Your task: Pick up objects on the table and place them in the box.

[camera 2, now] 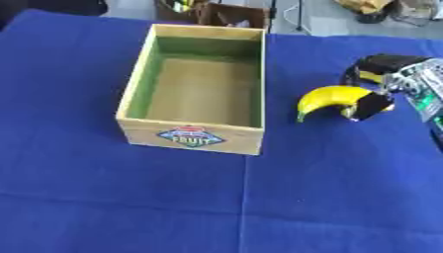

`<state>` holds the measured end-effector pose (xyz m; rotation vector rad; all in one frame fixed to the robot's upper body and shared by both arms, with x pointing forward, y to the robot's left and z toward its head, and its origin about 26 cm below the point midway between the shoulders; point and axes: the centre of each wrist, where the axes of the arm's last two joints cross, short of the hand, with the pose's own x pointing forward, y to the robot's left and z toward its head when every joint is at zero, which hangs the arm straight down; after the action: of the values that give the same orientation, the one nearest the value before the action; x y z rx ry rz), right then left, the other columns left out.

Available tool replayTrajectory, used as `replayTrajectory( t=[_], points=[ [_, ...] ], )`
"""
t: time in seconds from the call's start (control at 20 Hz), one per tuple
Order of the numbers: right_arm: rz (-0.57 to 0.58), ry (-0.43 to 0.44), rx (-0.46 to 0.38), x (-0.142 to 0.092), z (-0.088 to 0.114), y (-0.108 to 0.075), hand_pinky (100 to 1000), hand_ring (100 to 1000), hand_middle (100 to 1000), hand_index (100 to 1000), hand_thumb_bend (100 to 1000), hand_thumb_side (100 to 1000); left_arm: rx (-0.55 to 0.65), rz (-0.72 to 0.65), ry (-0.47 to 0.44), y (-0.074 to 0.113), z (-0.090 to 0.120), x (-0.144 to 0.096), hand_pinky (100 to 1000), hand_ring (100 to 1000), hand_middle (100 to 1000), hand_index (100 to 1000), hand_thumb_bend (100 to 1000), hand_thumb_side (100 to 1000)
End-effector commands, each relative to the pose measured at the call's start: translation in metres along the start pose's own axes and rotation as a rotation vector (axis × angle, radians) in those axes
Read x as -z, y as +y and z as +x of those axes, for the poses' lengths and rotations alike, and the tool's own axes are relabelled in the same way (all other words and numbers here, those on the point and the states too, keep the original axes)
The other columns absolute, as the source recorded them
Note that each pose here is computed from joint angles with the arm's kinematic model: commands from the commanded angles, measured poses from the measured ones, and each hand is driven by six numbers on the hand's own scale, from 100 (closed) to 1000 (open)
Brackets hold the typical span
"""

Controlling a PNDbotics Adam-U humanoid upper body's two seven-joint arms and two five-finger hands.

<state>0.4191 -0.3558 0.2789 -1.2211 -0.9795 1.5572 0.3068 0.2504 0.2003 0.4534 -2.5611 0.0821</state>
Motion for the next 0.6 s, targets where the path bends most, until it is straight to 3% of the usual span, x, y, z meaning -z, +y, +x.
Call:
replayTrajectory(
  t=[0.05,0.6],
  points=[
    [-0.029,0.026,-0.007,-0.0055,-0.0085,-0.0096,880,906,642,783,154,429,-0.008,-0.007,-0.028,-0.0006,0.0058,0.0046,592,593,703,836,310,885],
    [-0.024,0.025,-0.003,-0.0047,-0.0092,-0.0081,877,902,615,738,106,398,-0.008,-0.011,-0.026,-0.0007,0.0058,0.0043,593,593,704,835,311,885]
  ],
)
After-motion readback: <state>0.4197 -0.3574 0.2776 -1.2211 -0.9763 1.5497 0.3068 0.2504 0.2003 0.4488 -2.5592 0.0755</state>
